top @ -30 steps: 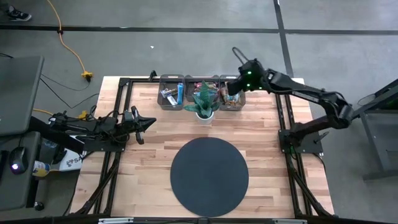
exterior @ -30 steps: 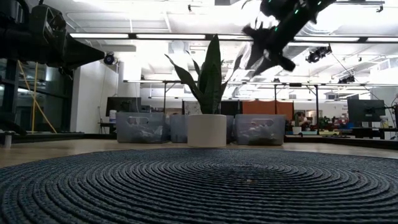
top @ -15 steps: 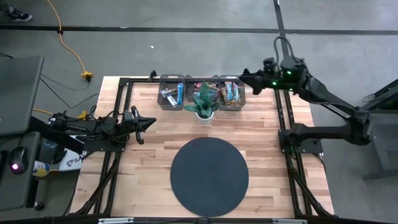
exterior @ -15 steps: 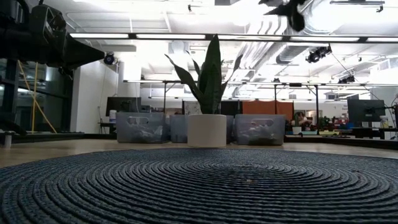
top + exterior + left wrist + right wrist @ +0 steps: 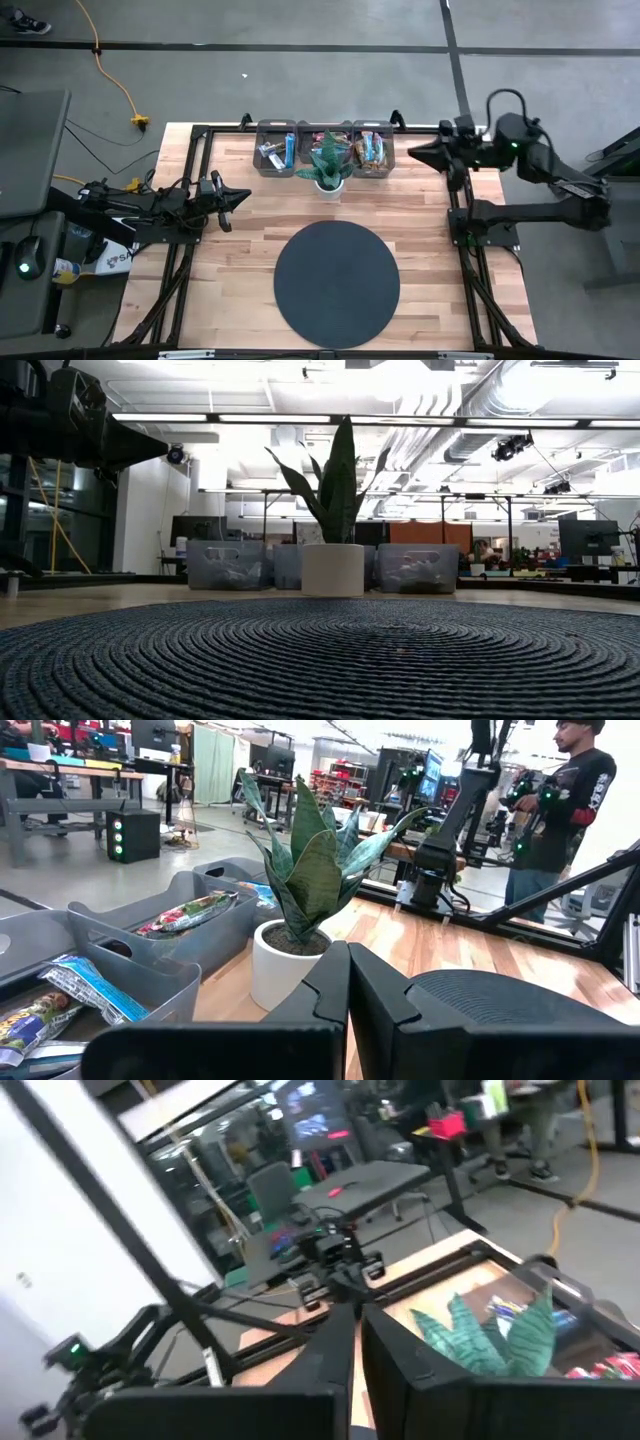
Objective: Pick and place Granola Bars by type
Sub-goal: Return to Home Position
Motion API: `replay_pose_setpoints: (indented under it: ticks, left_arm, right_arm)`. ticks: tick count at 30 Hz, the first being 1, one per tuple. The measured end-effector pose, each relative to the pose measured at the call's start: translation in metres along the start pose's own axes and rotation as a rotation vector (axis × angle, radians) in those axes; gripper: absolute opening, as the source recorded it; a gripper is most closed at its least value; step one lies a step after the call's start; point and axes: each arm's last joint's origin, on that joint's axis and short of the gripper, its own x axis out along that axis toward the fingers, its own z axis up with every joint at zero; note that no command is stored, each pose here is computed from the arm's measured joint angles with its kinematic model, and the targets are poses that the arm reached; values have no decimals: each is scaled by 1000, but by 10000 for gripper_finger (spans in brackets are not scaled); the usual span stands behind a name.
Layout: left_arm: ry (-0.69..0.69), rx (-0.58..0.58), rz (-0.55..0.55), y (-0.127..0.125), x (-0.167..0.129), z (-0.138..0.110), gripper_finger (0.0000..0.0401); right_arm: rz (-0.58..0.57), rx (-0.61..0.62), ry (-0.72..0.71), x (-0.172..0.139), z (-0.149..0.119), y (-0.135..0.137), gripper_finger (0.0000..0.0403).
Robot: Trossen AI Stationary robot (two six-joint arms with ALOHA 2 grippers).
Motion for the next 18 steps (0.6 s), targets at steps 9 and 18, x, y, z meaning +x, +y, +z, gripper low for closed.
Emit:
replay_pose_setpoints:
  ticks: [9, 18]
  left_arm:
    - [0, 0, 0, 0, 0, 0, 1]
    - [-1, 0, 0, 0, 0, 0, 1]
  right_arm:
    - [2, -90, -25, -38, -8, 16, 3]
    - [14, -172, -171, -69, -17, 15, 0]
